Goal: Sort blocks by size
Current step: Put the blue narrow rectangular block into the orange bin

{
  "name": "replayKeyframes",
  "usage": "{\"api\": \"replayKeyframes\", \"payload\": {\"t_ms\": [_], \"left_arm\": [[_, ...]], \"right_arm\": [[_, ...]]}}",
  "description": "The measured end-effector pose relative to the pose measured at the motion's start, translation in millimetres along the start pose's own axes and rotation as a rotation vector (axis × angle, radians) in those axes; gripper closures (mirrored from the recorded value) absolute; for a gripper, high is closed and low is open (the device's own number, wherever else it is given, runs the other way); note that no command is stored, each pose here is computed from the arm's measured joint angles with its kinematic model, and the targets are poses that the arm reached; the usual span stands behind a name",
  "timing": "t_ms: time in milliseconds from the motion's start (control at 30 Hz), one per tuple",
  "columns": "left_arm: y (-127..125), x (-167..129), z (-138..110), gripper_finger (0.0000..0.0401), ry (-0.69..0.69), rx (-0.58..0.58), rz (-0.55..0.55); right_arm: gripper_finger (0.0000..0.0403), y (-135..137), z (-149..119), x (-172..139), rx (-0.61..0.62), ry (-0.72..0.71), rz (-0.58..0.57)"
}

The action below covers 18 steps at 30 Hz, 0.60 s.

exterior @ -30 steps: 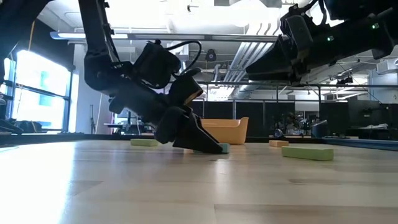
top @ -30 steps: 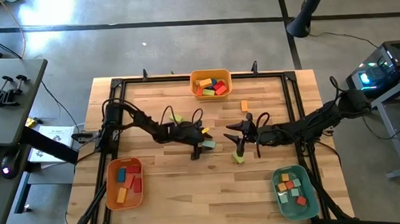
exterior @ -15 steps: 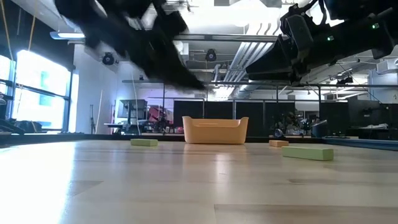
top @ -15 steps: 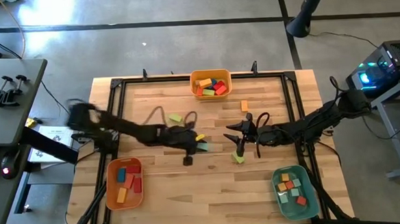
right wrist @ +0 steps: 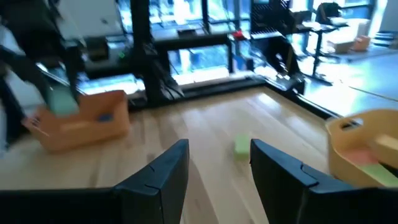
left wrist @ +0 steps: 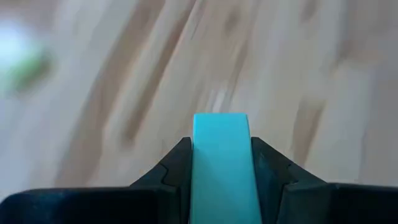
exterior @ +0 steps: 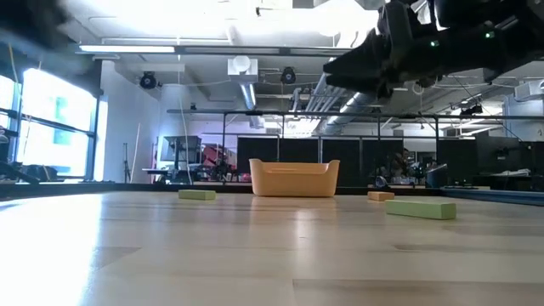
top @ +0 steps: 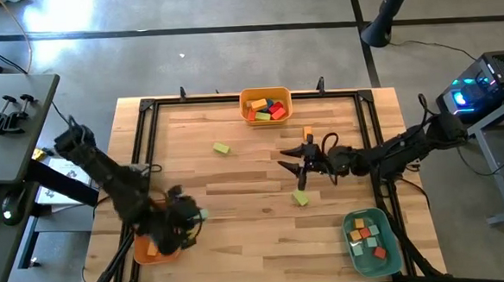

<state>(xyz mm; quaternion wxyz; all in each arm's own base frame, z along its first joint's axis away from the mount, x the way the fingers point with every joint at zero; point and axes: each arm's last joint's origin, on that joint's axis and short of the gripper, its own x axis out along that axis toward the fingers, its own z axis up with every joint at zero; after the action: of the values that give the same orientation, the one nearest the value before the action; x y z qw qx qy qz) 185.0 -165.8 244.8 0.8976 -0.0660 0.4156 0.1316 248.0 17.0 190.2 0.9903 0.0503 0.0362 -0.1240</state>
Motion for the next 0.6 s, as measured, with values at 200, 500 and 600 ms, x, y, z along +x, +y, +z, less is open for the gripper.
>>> {"api": "replayKeyframes", "payload": {"t_ms": [200, 500, 600], "left_arm": [[-19, -19, -28, 0.0313, 0.402, -0.26, 0.163], [-42, -19, -67, 0.029, 0.609, -0.373, 0.281], [-47, -5, -79, 0.0284, 0.644, -0.364, 0.359]], "right_arm": [[0.0238, -11, 6, 4, 0.019, -0.041, 0.048], [0.0238, -16, 7, 6, 0.02, -0.041, 0.084], [0.0238, -15, 7, 6, 0.02, -0.041, 0.1]]}}
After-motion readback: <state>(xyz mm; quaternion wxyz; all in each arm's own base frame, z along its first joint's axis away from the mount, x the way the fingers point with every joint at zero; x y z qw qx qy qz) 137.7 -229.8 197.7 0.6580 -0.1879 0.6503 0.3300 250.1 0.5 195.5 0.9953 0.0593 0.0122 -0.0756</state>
